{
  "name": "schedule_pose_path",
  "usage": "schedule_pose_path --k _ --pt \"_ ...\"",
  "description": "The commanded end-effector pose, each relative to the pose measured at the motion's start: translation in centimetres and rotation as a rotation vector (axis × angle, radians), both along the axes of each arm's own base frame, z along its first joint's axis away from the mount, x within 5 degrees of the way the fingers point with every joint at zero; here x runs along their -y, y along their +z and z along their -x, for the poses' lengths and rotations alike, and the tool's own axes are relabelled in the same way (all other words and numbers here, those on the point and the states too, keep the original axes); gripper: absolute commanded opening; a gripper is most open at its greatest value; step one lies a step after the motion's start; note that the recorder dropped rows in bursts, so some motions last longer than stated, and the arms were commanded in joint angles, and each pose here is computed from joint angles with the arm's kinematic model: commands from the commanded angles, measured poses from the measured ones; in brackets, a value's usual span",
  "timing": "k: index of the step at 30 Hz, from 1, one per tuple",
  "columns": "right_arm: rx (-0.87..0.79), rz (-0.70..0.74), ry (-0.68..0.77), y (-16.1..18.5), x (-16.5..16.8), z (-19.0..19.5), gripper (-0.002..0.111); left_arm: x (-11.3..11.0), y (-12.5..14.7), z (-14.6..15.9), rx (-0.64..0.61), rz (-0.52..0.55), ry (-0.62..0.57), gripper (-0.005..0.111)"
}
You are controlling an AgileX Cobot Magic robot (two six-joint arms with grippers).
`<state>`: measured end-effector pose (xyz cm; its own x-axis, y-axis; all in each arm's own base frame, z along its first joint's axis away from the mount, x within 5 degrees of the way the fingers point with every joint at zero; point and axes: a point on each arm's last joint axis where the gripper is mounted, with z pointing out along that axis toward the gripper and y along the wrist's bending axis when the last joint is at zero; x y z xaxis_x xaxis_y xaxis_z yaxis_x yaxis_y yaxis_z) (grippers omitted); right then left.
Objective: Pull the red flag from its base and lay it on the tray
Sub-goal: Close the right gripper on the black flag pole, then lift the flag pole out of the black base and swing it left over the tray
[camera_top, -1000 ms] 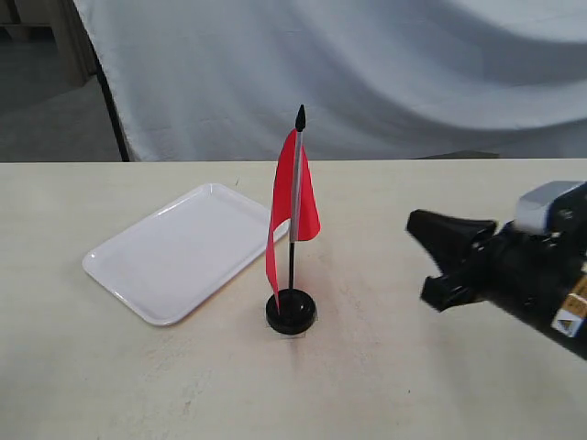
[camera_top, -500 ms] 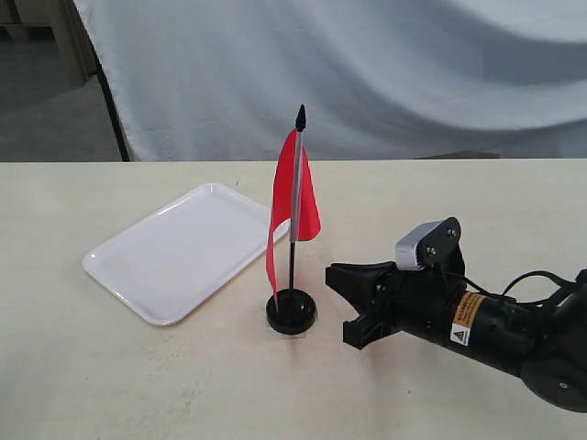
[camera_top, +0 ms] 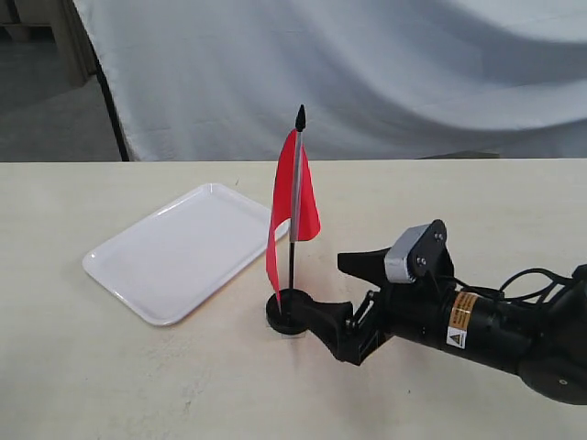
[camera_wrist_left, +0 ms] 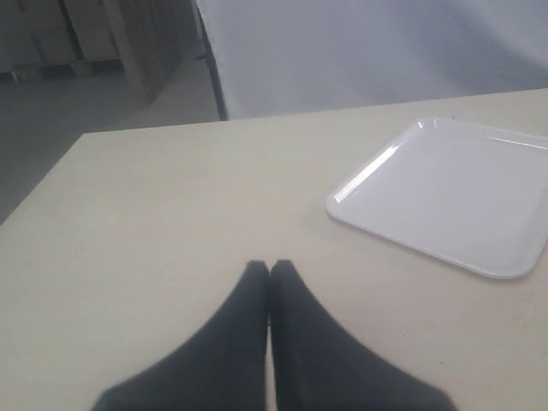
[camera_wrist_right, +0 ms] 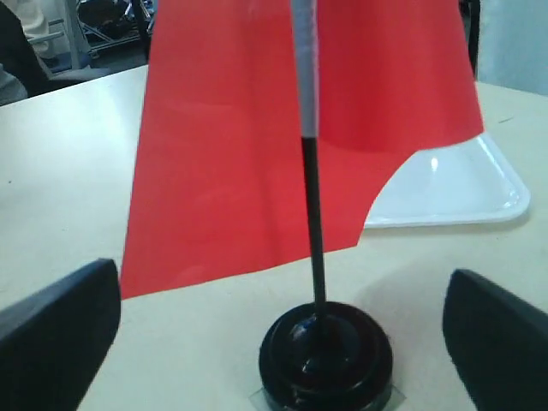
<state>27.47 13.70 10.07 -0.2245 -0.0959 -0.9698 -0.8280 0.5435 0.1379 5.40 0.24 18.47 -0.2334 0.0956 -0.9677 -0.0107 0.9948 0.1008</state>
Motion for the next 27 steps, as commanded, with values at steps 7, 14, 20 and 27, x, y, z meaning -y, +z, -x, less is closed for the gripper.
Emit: schedule_pose_path --k 7,14,20,27 --pt "0.080 -0.015 0.023 -0.9 -1.3 -4.0 0.095 0.0 0.0 0.0 0.003 -0.002 -0.007 0.000" --pt "0.124 -0.027 0.098 -1.3 -4.4 -4.8 0.094 0.0 0.0 0.0 0.007 -0.002 -0.007 0.000" --pt "0.148 -0.014 0.100 -1.3 -4.4 -4.9 0.041 0.0 0.1 0.0 0.011 -0.002 -0.007 0.000" --pt "0.196 0.030 0.174 -1.4 -4.6 -4.3 -0.001 0.0 0.1 0.0 0.011 -0.002 -0.007 0.000"
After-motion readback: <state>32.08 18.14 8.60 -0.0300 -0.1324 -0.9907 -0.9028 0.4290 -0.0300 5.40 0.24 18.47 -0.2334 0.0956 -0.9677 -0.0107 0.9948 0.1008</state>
